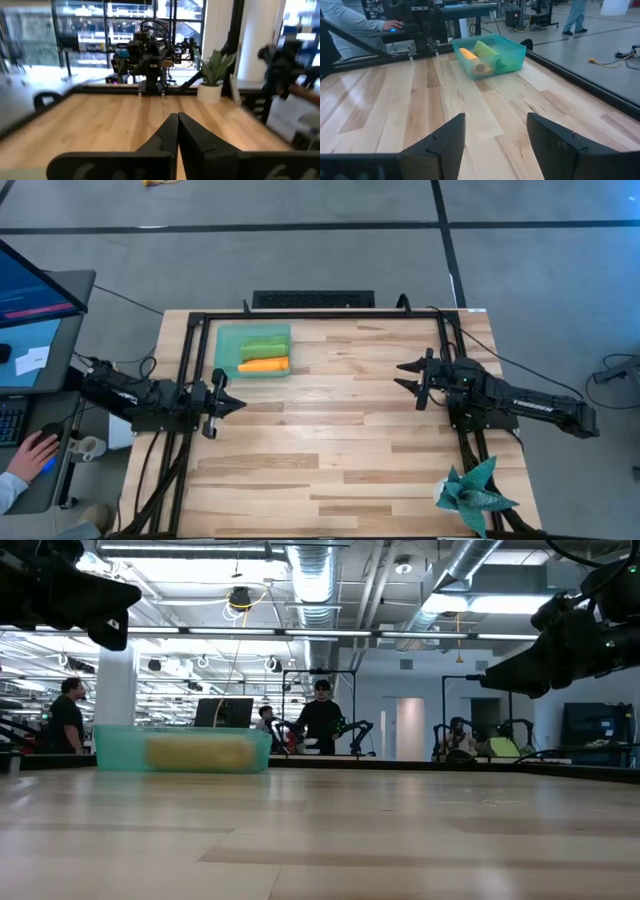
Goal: Roll microfiber towels into tight, uniform cylinder then place into a basket
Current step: Return to Home Position
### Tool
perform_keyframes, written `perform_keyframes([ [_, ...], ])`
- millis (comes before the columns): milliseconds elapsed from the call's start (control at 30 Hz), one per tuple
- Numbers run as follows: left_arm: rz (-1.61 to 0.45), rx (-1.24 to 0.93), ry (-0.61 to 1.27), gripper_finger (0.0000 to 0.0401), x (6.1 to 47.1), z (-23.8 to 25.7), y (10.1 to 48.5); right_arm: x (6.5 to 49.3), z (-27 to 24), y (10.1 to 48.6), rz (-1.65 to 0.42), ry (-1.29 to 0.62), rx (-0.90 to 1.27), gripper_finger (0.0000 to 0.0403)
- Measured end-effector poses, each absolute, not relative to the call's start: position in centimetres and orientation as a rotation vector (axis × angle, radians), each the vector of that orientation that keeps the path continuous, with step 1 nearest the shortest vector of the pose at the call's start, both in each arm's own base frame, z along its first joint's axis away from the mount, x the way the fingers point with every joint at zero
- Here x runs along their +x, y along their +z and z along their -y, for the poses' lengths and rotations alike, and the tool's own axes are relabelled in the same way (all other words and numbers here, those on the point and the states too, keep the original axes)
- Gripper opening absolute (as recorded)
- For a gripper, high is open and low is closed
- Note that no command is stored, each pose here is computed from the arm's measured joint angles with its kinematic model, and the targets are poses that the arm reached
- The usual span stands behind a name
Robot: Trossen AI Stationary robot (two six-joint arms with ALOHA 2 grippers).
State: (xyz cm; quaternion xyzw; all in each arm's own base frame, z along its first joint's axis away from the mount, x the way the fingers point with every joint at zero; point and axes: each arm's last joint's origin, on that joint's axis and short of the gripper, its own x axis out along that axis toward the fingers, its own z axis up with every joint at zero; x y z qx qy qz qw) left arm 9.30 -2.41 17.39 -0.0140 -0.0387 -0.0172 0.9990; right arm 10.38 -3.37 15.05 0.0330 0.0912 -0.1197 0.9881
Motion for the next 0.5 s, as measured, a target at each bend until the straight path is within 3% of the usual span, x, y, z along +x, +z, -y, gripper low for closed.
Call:
perform_keyframes([
  [233,0.074,-0.193,-0.041,0.0000,9.31,2.41,17.36,10.38,3.37,15.04,-0.183,-0.241,0.067,0.0233],
  [500,0.073,-0.196,-0.041,0.0000,9.31,2.41,17.32,10.38,3.37,15.05,-0.183,-0.242,0.067,0.0233],
])
